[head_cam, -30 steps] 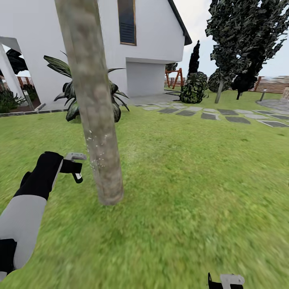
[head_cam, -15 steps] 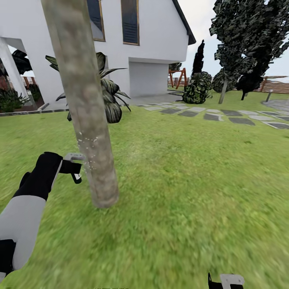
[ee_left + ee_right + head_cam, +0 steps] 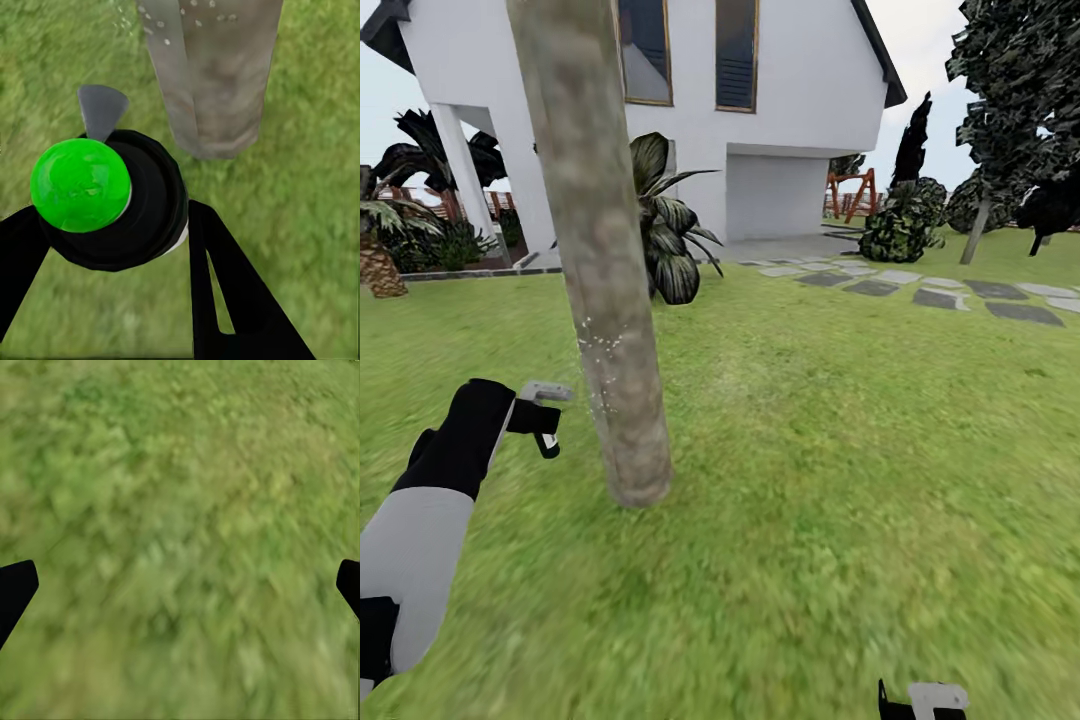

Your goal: In the garden, pick up the pesticide atomizer on the floor and spray pesticide onto both trees until each tree trunk is fully covered.

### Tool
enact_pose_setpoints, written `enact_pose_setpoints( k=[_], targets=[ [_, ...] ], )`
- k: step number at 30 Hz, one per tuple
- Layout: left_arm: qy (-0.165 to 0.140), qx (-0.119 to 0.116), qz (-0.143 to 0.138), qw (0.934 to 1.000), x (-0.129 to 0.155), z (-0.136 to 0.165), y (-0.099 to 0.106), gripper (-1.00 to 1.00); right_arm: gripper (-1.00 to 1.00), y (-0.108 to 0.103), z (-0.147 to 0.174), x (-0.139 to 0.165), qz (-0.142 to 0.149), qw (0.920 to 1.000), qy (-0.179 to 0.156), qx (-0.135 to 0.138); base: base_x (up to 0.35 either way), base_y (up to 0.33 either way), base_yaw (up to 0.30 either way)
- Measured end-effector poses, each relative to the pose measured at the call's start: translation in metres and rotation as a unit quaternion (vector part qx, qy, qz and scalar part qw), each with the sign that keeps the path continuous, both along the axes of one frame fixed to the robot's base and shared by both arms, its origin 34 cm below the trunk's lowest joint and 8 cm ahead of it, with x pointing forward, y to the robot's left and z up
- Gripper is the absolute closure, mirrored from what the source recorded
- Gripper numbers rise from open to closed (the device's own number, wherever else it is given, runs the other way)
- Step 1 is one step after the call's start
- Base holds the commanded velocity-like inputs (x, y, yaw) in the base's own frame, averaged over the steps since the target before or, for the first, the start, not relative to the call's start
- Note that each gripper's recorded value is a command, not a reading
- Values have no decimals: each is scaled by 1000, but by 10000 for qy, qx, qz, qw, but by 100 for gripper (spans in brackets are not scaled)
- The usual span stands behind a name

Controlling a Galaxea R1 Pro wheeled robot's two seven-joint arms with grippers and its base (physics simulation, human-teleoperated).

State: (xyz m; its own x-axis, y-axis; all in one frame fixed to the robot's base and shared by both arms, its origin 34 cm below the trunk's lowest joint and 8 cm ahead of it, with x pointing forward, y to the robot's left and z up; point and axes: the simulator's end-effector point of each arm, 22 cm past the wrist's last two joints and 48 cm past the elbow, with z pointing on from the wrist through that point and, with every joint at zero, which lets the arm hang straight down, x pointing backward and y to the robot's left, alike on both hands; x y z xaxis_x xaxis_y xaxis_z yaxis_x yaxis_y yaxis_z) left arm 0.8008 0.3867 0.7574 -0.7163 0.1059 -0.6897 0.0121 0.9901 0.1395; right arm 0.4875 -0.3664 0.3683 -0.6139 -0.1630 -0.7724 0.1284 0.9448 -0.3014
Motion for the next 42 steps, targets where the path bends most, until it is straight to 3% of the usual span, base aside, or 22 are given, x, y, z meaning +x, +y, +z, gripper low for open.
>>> enact_pose_setpoints(
  k=[15, 18, 34, 42],
  targets=[
    [99, -3, 10, 10000, -3, -10, 0, 100, -100, 0, 0, 0, 0, 10000, -2, 0, 145, -227, 7],
    [122, 100, 54, 9999, -4, -10, 7, 100, -100, 0, 0, 0, 0, 10000, -2, 0, 234, -194, 39],
    [201, 143, 116, 9996, -10, -19, 14, 100, -100, 0, 0, 0, 0, 10000, -1, 0, 124, -255, 252],
    [421, 148, 110, 9989, -24, -47, 14, 100, -100, 0, 0, 0, 0, 10000, -1, 0, 111, -262, 19]
  ],
)
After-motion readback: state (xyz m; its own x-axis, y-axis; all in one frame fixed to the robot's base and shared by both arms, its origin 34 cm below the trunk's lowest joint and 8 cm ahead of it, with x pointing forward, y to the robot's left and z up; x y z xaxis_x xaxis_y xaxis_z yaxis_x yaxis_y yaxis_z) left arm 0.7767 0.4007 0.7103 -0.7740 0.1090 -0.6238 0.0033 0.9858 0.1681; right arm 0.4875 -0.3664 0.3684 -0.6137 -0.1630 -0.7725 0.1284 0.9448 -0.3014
